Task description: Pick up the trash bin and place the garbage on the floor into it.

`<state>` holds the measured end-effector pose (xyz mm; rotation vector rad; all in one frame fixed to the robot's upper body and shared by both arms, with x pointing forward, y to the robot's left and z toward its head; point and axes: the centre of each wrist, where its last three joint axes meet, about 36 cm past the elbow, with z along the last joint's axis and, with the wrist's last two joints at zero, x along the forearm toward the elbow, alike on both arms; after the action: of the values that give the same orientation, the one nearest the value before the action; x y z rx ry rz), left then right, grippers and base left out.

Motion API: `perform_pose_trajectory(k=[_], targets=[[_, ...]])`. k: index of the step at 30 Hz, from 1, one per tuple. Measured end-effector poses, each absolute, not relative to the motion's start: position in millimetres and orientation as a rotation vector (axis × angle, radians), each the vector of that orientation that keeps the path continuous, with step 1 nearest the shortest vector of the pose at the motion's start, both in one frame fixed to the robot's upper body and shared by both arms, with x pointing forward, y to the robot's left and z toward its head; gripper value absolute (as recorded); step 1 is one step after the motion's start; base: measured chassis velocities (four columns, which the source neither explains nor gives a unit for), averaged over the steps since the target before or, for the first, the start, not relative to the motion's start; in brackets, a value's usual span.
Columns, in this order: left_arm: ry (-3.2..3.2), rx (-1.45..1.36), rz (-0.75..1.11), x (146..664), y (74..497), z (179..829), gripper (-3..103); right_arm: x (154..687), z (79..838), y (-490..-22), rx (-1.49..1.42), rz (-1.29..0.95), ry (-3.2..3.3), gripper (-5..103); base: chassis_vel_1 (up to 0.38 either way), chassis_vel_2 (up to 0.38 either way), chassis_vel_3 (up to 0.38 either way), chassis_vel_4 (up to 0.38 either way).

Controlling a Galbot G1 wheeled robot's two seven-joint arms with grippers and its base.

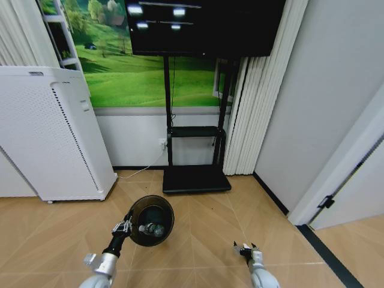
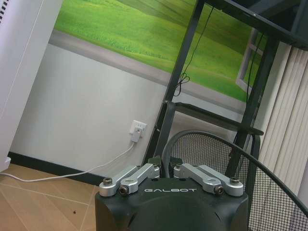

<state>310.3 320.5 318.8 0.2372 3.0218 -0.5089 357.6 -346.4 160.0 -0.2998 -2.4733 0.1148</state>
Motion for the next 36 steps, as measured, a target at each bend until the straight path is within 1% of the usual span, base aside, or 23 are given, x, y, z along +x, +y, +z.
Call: perform_pose_trajectory(k=[7,9,10,11,13,14,16,17,19,20,21,22,25,26,29,33,36], targets=[[3.017,0.244,-0.517,309.9,320.1,318.4,7,349.6,141.6,-365.4,-0.367,0.151,-2.426,97,0.0,0.0,0.0,0.0],[3.017,0.245,-0.517,310.1,320.0,318.5,7,344.7,139.0,-372.6,-0.38,0.171,-2.413,90,0.0,0.0,0.0,0.0],[3.016,0.246,-0.517,310.5,320.0,318.6,7,339.3,137.8,-376.9,-0.383,0.183,-2.403,88,0.0,0.0,0.0,0.0],[3.016,0.246,-0.517,310.5,320.0,318.6,7,339.3,137.8,-376.9,-0.383,0.183,-2.403,88,0.0,0.0,0.0,0.0],[3.016,0.245,-0.517,311.3,320.4,318.5,7,329.9,135.6,-380.9,-0.378,0.191,-2.389,77,0.0,0.0,0.0,0.0],[3.016,0.245,-0.517,311.3,320.4,318.5,7,329.9,135.6,-380.9,-0.378,0.191,-2.389,77,0.0,0.0,0.0,0.0],[3.015,0.243,-0.518,312.2,320.1,318.4,7,322.9,134.2,-380.9,-0.362,0.193,-2.381,66,0.0,0.0,0.0,0.0],[3.015,0.243,-0.518,312.2,320.1,318.4,7,322.9,134.2,-380.9,-0.362,0.193,-2.381,66,0.0,0.0,0.0,0.0],[3.014,0.242,-0.521,312.8,319.1,318.3,7,318.7,133.0,-378.6,-0.35,0.19,-2.378,56,0.0,0.0,0.0,0.0],[3.014,0.242,-0.521,312.8,319.1,318.3,7,318.7,133.0,-378.6,-0.35,0.19,-2.378,56,0.0,0.0,0.0,0.0],[3.014,0.241,-0.521,312.9,318.8,318.4,7,318.6,133.5,-377.6,-0.348,0.188,-2.38,50,0.0,0.0,0.0,0.0],[3.014,0.241,-0.521,312.9,318.8,318.4,7,318.6,133.5,-377.6,-0.348,0.188,-2.38,50,0.0,0.0,0.0,0.0],[3.015,0.25,-0.521,313.2,317.1,318.4,7,319.1,140.5,-378.3,-0.35,0.179,-2.402,34,0.0,0.0,0.0,0.0],[3.015,0.25,-0.521,313.2,317.1,318.4,7,319.1,140.5,-378.3,-0.35,0.179,-2.402,34,0.0,0.0,0.0,0.0],[3.012,0.262,-0.522,315.7,314.6,319.1,7,316.7,150.3,-384.5,-0.359,0.178,-2.425,24,0.0,0.0,0.0,0.0],[3.012,0.278,-0.52,317.8,311.9,319.4,7,314.3,158.1,-385.7,-0.366,0.154,-2.449,21,0.0,0.0,0.0,0.0],[3.023,0.317,-0.501,321.9,305.7,316.6,7,311.9,178.8,-380.6,-0.333,0.059,-2.582,21,0.0,0.0,0.0,0.0]])
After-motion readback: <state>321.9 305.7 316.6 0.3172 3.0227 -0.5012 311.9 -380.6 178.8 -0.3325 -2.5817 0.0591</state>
